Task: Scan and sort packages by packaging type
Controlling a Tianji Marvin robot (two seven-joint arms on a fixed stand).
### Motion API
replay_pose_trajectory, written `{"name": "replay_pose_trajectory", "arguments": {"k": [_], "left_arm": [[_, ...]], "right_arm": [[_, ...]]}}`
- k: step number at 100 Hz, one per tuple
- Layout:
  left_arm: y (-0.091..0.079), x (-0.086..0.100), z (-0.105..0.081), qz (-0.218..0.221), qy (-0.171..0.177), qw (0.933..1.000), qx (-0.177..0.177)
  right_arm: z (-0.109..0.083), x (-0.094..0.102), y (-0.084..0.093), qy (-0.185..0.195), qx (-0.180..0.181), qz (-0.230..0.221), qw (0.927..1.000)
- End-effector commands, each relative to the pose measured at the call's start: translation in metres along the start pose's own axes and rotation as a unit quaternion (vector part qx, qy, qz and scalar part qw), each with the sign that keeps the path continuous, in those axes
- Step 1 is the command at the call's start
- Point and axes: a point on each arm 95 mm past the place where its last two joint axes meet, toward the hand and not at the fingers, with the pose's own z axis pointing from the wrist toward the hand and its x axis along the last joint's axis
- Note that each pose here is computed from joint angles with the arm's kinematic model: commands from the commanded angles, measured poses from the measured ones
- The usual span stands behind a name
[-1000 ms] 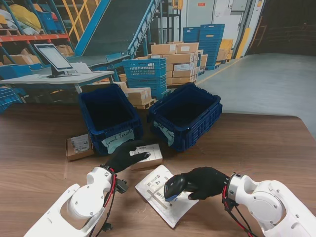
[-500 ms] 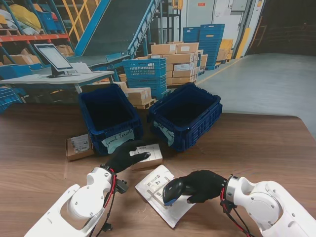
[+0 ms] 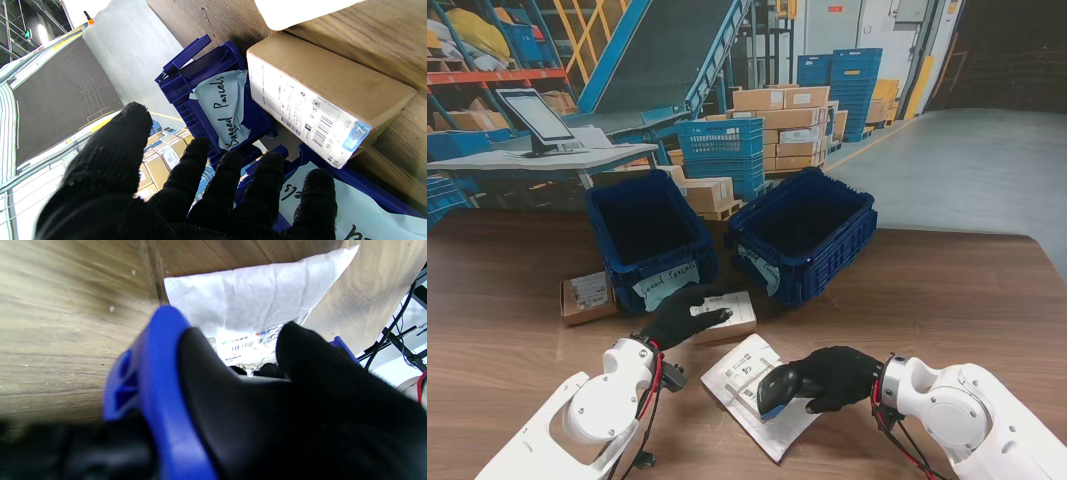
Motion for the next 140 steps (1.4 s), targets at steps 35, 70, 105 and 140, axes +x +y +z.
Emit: {"name": "replay_pose_trajectory", "arguments": {"k": [35,70,105,140], "left_arm": [[0.006,0.002,0.001,-0.003,0.004,0.9998,-0.017],[0.011,0.005,0.005,0.014,0.012,0.9992,-0.036],[0.021,0.002,0.008,0.029,0.026,0.9975,-0.059],[0.022,-0.006,-0.006,0.073,0.019,0.9897,-0.121]], "right_arm": [[0.001,0.004,0.000,0.004,-0.001,-0.002,1.0000],[-0.011,0.018,0.017,-0.030,-0.052,0.019,0.9980],[-0.029,0.026,0.036,-0.082,-0.106,0.048,0.9898],[-0.043,0.030,0.051,-0.143,-0.164,0.086,0.9723]]}}
